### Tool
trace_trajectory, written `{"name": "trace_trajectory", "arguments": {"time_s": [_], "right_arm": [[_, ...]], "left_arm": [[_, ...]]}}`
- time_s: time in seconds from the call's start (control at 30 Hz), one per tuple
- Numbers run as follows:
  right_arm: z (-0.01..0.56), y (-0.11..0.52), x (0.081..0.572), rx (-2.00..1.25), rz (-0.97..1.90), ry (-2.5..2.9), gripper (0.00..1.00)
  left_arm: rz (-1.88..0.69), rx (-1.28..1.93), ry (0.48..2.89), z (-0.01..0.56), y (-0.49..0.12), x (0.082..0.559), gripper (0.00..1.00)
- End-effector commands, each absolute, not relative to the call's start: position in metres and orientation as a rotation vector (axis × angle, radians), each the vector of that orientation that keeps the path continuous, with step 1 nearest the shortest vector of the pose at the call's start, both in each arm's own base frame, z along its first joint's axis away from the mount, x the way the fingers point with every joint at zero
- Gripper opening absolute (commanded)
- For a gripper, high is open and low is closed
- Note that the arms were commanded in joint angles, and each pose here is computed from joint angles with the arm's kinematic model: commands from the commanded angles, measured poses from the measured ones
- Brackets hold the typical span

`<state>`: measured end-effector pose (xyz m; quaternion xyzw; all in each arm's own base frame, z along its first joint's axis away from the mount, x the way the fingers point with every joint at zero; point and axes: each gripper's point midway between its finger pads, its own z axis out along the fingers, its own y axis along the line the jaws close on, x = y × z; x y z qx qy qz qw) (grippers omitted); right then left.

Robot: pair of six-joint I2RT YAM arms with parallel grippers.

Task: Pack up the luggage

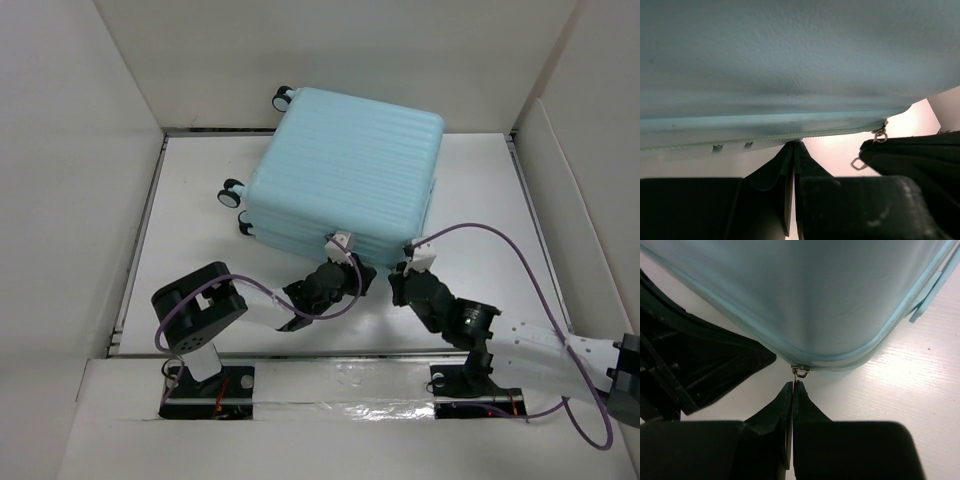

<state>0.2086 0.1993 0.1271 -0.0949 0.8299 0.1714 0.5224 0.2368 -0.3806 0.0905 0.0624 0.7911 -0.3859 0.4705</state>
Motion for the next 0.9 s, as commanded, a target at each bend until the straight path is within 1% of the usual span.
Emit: {"name": "trace_trajectory", "arguments": {"time_s": [0.0,0.1,0.13,0.2,0.27,0.33,0.37,0.4,0.43,0.47,0.5,0.53,0.57,0.6,0.63,0.67,0.7,0.73,0.8,0.83,0.87], "right_arm": [[0.217,0.299,0.174,-0.220,0.943,1.788,0.00],[0.219,0.325,0.176,-0.237,0.971,1.782,0.00],[0.208,0.334,0.180,-0.251,0.944,1.811,0.00],[0.222,0.344,0.187,-0.243,0.950,1.751,0.00],[0.225,0.344,0.193,-0.239,0.915,1.742,0.00],[0.217,0.327,0.207,-0.221,0.830,1.766,0.00],[0.222,0.318,0.210,-0.205,0.832,1.756,0.00],[0.213,0.312,0.209,-0.221,0.839,1.769,0.00],[0.211,0.306,0.211,-0.213,0.842,1.768,0.00],[0.210,0.297,0.217,-0.192,0.838,1.763,0.00],[0.208,0.291,0.214,-0.203,0.857,1.751,0.00],[0.208,0.288,0.213,-0.203,0.863,1.751,0.00],[0.208,0.285,0.214,-0.202,0.865,1.748,0.00],[0.209,0.285,0.211,-0.219,0.876,1.747,0.00],[0.207,0.285,0.210,-0.225,0.872,1.751,0.00],[0.205,0.285,0.209,-0.226,0.873,1.758,0.00],[0.203,0.286,0.208,-0.232,0.876,1.765,0.00],[0.200,0.284,0.210,-0.235,0.871,1.769,0.00],[0.198,0.287,0.209,-0.251,0.878,1.768,0.00],[0.197,0.288,0.208,-0.259,0.880,1.771,0.00],[0.195,0.289,0.207,-0.265,0.882,1.776,0.00]], "left_arm": [[-0.985,-0.024,1.774,0.133,-0.395,0.285,0.00],[-0.986,-0.029,1.773,0.133,-0.395,0.289,0.00],[-0.987,-0.030,1.773,0.134,-0.394,0.289,0.00],[-0.984,-0.036,1.779,0.132,-0.386,0.288,0.00],[-1.000,-0.073,1.793,0.132,-0.372,0.294,0.00],[-1.077,-0.056,1.795,0.139,-0.351,0.278,0.01],[-1.090,-0.092,1.804,0.138,-0.335,0.280,0.05],[-1.127,-0.085,1.791,0.150,-0.320,0.268,0.09],[-1.084,-0.092,1.858,0.139,-0.307,0.263,0.18],[-1.042,-0.113,1.884,0.136,-0.290,0.266,0.23],[-1.057,-0.119,1.840,0.158,-0.277,0.261,0.30],[-0.994,-0.131,1.905,0.147,-0.262,0.257,0.43],[-0.971,-0.151,1.909,0.152,-0.251,0.258,0.49],[-0.972,-0.212,1.828,0.182,-0.230,0.267,0.55],[-0.922,-0.252,1.860,0.180,-0.214,0.269,0.65],[-0.897,-0.296,1.844,0.189,-0.200,0.275,0.67],[-0.868,-0.383,1.761,0.217,-0.172,0.292,0.69],[-0.843,-0.424,1.753,0.223,-0.156,0.298,0.72],[-0.820,-0.523,1.693,0.246,-0.126,0.316,0.75],[-0.763,-0.659,1.644,0.248,-0.087,0.329,0.76],[-0.776,-0.695,1.609,0.253,-0.074,0.334,0.77]]}}
